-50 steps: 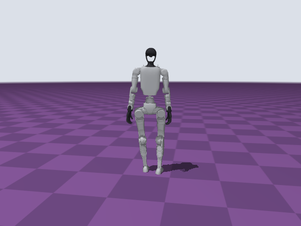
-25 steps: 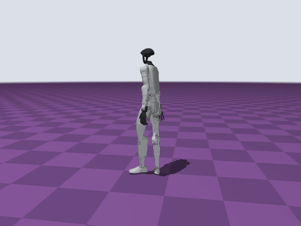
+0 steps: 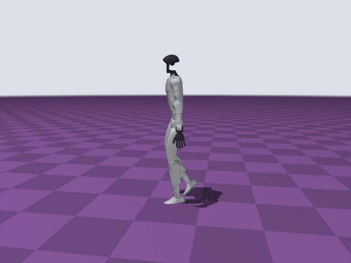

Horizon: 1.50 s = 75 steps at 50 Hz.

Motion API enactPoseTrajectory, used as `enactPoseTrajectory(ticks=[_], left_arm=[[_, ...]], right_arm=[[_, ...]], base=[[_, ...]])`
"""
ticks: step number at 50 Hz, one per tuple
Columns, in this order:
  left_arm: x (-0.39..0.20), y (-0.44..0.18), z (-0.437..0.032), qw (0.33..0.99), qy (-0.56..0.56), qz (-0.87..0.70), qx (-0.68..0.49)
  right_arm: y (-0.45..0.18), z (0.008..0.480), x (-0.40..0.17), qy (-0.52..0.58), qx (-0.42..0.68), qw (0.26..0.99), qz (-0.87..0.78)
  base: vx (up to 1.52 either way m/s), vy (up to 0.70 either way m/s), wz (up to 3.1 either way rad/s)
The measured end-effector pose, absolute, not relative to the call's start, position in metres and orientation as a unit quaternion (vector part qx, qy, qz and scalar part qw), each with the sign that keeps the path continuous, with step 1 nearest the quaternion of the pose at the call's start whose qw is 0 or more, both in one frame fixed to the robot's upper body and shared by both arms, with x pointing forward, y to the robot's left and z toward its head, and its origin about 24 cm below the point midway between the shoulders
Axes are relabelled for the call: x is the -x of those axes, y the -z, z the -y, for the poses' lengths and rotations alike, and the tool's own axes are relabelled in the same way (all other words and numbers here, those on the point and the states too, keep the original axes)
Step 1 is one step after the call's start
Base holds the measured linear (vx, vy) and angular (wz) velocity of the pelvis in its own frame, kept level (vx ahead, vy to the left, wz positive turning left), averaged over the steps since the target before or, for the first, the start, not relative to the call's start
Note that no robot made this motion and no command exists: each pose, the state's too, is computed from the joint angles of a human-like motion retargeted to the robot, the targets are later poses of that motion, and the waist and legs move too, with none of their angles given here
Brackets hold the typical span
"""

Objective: In place motions

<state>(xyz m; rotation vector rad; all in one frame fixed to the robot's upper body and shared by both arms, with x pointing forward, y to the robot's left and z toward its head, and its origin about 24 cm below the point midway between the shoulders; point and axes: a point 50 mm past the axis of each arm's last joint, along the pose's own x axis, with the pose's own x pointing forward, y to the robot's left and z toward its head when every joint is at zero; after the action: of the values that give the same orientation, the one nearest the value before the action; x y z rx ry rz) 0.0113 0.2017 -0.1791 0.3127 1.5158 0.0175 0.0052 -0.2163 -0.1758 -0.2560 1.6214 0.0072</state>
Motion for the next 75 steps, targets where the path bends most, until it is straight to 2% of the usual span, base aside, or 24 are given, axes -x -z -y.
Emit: enactPoseTrajectory(ticks=[8, 15, 23, 28, 33, 37, 40, 43, 48, 52, 58, 62, 69, 75], left_arm=[[-0.044, 0.177, -0.206, 0.748, 0.022, -0.643, -0.163], [-0.039, 0.178, -0.196, 0.742, 0.056, -0.645, -0.175], [-0.026, 0.178, -0.204, 0.73, 0.07, -0.642, -0.225], [-0.036, 0.177, -0.205, 0.738, 0.08, -0.63, -0.227], [-0.005, 0.176, -0.218, 0.692, 0.076, -0.681, -0.227], [0.024, 0.176, -0.216, 0.644, 0.111, -0.711, -0.26], [0.044, 0.175, -0.208, 0.63, 0.135, -0.716, -0.269], [0.063, 0.175, -0.187, 0.63, 0.103, -0.736, -0.226], [0.08, 0.174, -0.155, 0.616, 0.015, -0.785, -0.066], [0.093, 0.171, -0.171, 0.6, -0.004, -0.798, -0.062], [0.095, 0.162, -0.229, 0.584, -0.008, -0.789, -0.193], [0.065, 0.163, -0.252, 0.61, -0.019, -0.762, -0.214], [-0.009, 0.177, -0.219, 0.711, -0.055, -0.695, -0.094], [-0.065, 0.175, -0.191, 0.775, 0.021, -0.626, -0.084]], right_arm=[[0.178, 0.208, 0.003, -0.048, 0.137, 0.675, -0.724], [0.179, 0.201, -0.01, -0.082, 0.182, 0.692, -0.694], [0.18, 0.198, -0.006, -0.076, 0.161, 0.695, -0.697], [0.177, 0.207, -0.033, -0.056, 0.186, 0.713, -0.673], [0.177, 0.202, -0.041, -0.058, 0.19, 0.72, -0.665], [0.175, 0.214, -0.044, -0.07, 0.176, 0.716, -0.672], [0.172, 0.227, -0.053, -0.037, 0.19, 0.723, -0.664], [0.168, 0.233, -0.069, -0.008, 0.191, 0.746, -0.638], [0.164, 0.232, -0.094, -0.006, 0.168, 0.769, -0.616], [0.168, 0.225, -0.081, 0.011, 0.153, 0.757, -0.635], [0.175, 0.216, -0.023, 0.042, 0.102, 0.691, -0.714], [0.175, 0.214, -0.001, 0.044, 0.07, 0.663, -0.744], [0.175, 0.216, -0.013, 0.024, 0.1, 0.676, -0.73], [0.176, 0.212, -0.013, 0.008, 0.102, 0.682, -0.724]], base=[[0.07, 0.03, 1.06], [0.02, -0.01, 0.11], [0.02, 0.06, -1.64], [-0.09, 0.03, -1.79], [-0.15, -0.17, -2.42], [-0.17, -0.23, -3.71], [-0.15, -0.24, -3.57], [-0.16, -0.21, -3.97], [0.03, -0.14, -4.93], [0.31, -0.19, -4.04], [0.49, -0.24, -3.12], [0.65, -0.49, -3.73], [-0.02, -0.04, -1.88], [-0.01, 0.37, -0.65]])
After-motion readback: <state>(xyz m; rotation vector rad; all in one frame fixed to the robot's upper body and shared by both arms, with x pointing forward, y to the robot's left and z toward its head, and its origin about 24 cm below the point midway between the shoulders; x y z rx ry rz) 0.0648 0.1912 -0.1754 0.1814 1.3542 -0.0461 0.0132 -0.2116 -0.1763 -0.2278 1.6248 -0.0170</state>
